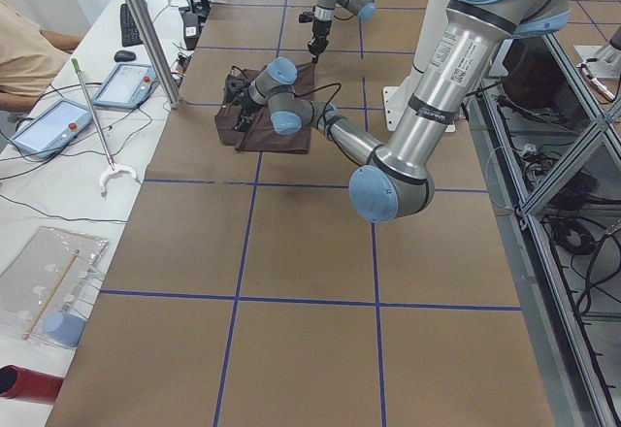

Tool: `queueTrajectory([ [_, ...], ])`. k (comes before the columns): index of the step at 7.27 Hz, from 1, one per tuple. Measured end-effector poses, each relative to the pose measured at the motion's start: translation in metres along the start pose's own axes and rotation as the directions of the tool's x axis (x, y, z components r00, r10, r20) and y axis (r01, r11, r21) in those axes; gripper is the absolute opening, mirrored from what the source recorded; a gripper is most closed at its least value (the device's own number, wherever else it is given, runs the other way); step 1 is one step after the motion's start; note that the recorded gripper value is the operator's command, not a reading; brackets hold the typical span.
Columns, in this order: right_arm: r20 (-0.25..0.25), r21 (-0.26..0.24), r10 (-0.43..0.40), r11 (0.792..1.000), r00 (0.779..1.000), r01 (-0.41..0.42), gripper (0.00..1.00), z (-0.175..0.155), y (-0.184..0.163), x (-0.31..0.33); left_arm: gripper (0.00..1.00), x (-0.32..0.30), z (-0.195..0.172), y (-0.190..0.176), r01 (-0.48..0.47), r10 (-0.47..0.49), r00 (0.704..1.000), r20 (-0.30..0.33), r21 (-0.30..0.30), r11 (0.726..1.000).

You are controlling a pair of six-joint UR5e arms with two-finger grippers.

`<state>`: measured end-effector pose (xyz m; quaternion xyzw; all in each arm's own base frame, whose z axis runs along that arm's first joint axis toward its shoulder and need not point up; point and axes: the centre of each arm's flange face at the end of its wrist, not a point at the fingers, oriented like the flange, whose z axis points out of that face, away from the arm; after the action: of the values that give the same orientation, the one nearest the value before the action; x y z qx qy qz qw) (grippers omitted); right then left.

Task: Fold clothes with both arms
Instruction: 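Grasp the shirt edge with the right gripper and rotate the shirt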

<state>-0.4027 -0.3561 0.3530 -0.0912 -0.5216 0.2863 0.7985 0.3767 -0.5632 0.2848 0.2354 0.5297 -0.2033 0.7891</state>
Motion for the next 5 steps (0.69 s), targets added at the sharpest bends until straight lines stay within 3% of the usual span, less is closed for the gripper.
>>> queueTrajectory([
  [1, -0.006, -0.077, -0.014, 0.997, 1.0, 0.014, 0.0, -0.027, 0.036, 0.02, 1.0, 0.015, -0.021, 0.015, 0.074, -0.078, 0.995, -0.056, -0.083, 0.994],
  [3, -0.055, -0.244, -0.062, 0.969, 0.997, 0.047, 0.0, -0.044, 0.114, 0.05, 1.0, 0.041, -0.059, 0.044, 0.121, -0.154, 0.979, -0.131, -0.226, 0.967],
  [4, -0.078, -0.303, -0.088, 0.951, 0.993, 0.061, 0.0, -0.043, 0.143, 0.061, 0.98, 0.05, -0.069, 0.055, 0.137, -0.181, 0.973, -0.143, -0.276, 0.951],
  [5, -0.096, -0.346, -0.111, 0.936, 0.989, 0.072, 0.09, -0.041, 0.164, 0.07, 0.98, 0.055, -0.071, 0.069, 0.154, -0.206, 0.969, -0.14, -0.314, 0.937],
])
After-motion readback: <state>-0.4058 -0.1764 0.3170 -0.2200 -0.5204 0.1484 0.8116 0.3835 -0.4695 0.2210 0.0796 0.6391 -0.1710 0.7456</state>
